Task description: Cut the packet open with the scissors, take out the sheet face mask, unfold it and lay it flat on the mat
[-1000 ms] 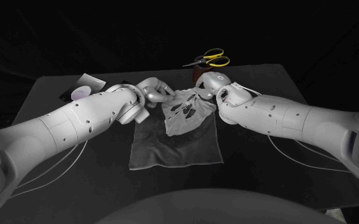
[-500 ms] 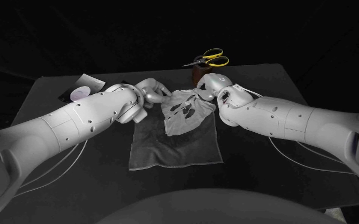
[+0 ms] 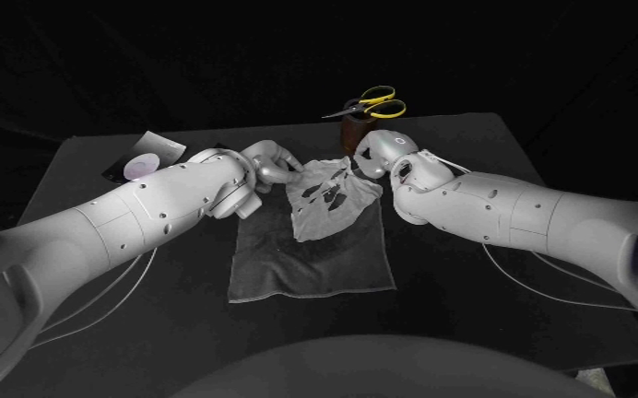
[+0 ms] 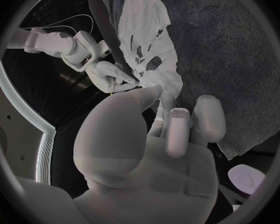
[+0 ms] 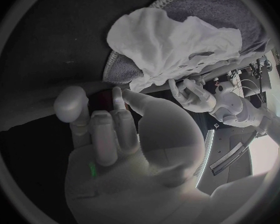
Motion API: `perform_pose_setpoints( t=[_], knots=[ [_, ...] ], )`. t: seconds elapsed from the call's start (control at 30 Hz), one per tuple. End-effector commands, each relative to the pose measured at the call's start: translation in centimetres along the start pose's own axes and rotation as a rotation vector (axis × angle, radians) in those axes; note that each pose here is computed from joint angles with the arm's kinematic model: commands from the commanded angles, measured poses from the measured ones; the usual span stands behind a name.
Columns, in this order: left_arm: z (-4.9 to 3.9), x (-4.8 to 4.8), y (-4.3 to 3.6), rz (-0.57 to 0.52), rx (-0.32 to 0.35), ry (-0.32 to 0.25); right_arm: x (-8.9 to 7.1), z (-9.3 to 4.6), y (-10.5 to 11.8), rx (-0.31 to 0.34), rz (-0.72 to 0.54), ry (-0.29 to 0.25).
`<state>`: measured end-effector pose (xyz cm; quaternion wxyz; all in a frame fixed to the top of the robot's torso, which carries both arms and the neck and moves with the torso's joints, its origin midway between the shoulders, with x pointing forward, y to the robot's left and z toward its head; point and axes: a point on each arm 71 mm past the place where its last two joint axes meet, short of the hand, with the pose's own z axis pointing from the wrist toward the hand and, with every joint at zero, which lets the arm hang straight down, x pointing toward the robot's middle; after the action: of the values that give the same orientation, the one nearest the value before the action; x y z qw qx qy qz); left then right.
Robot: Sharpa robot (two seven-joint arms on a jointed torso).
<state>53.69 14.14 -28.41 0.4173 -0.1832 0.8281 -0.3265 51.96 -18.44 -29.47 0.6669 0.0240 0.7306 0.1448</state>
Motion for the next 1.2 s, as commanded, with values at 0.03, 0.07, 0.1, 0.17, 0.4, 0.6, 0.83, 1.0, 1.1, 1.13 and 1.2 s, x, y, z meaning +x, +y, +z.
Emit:
perform_pose_setpoints(
  t=[0.03,0.07,0.1,0.17,0.4,0.6,0.83,1.0,1.1,1.13,1.2],
  knots=[
    [-0.02,0.2,0.29,0.009,-0.014,0.009,-0.2,-0.3,-0.4,0.015,0.007,-0.016],
    [-0.05,0.18,0.3,0.008,-0.011,0.005,-0.2,-0.3,-0.5,0.015,0.009,-0.018],
    [-0.1,0.16,0.29,0.006,-0.005,-0.002,-0.2,-0.5,-0.7,0.014,0.015,-0.022],
    [-0.25,0.05,0.24,0.002,0.016,-0.021,-0.5,-0.9,-1.0,0.004,0.039,-0.043],
    [-0.74,-0.51,-0.25,-0.029,0.119,-0.09,-1.4,-2.6,-1.5,-0.068,0.169,-0.075],
    [-1.23,-0.71,-0.91,-0.043,0.215,-0.124,-1.9,-4.4,-2.2,-0.088,0.266,-0.021],
    [-1.82,-0.45,-1.53,-0.017,0.312,-0.131,-1.8,-6.0,-3.6,-0.048,0.371,0.096],
    [-1.67,0.14,-1.52,0.04,0.292,-0.09,-1.5,-6.6,-4.2,-0.025,0.392,0.133],
    [-1.39,0.43,-1.28,0.071,0.251,-0.062,-1.3,-6.6,-4.5,-0.005,0.39,0.143],
    [-1.32,0.47,-1.23,0.077,0.242,-0.058,-1.3,-6.6,-4.5,-0.001,0.389,0.145],
    [-1.13,0.51,-1.1,0.089,0.222,-0.053,-1.2,-6.4,-4.6,0.007,0.386,0.15]
  ],
)
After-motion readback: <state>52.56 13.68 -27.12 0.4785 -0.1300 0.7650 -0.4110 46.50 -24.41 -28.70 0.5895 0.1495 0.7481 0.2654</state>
